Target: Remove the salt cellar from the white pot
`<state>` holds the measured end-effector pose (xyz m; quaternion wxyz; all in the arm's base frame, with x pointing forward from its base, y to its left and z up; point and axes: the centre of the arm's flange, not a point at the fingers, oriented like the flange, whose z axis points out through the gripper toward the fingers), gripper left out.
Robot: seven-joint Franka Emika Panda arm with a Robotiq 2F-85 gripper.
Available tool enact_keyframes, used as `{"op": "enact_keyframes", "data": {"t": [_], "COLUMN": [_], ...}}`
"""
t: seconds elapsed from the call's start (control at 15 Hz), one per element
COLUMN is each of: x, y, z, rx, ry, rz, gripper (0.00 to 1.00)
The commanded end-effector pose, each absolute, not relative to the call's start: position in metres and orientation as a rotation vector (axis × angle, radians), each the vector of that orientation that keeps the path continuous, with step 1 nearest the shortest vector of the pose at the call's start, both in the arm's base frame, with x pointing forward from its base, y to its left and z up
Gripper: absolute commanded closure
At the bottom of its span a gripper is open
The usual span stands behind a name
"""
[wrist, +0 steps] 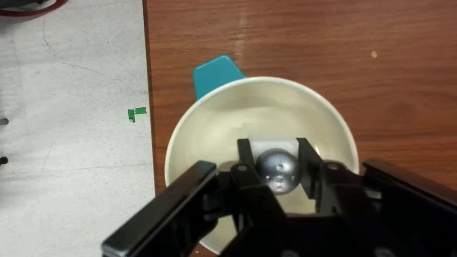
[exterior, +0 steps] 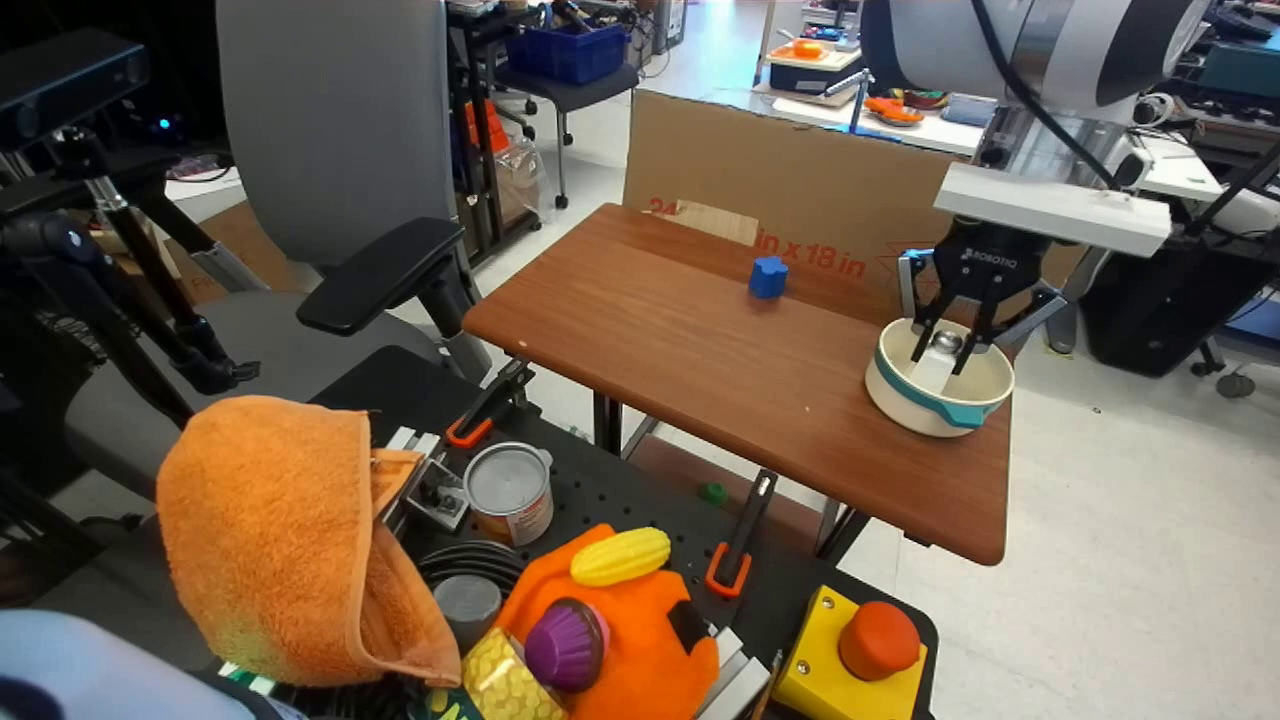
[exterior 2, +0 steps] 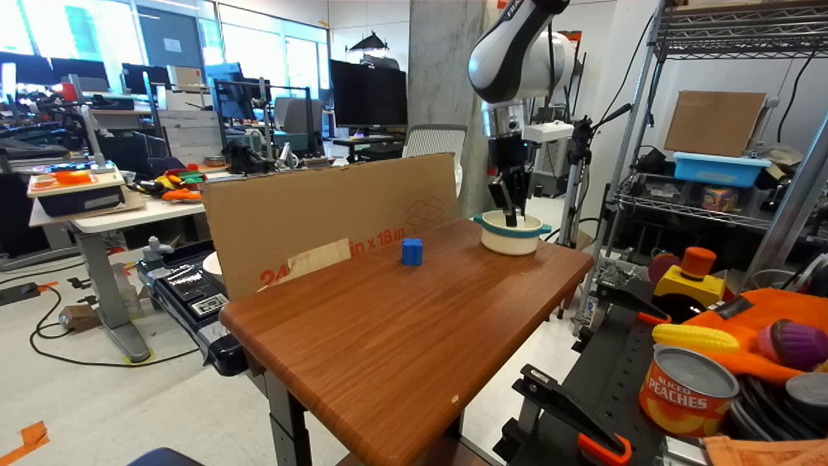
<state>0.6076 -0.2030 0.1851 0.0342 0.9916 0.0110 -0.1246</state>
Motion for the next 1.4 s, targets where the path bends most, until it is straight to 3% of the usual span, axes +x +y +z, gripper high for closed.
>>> {"op": "enact_keyframes", "data": {"t": [0.0, 0.47, 0.87, 1.33], "x": [0.585, 0.538, 0.533, 0.540], "y": [-0.194, -0.131, -0.028, 0.038], "z": [0.264, 0.373, 0.334, 0.242], "rx": [3.087, 3.054, 3.046, 2.970], "ry": [0.211, 0.330, 0.456, 0.545], "rz": [-0.362, -0.177, -0.018, -0.072], "gripper": [0.92, 0.92, 0.92, 0.92]}}
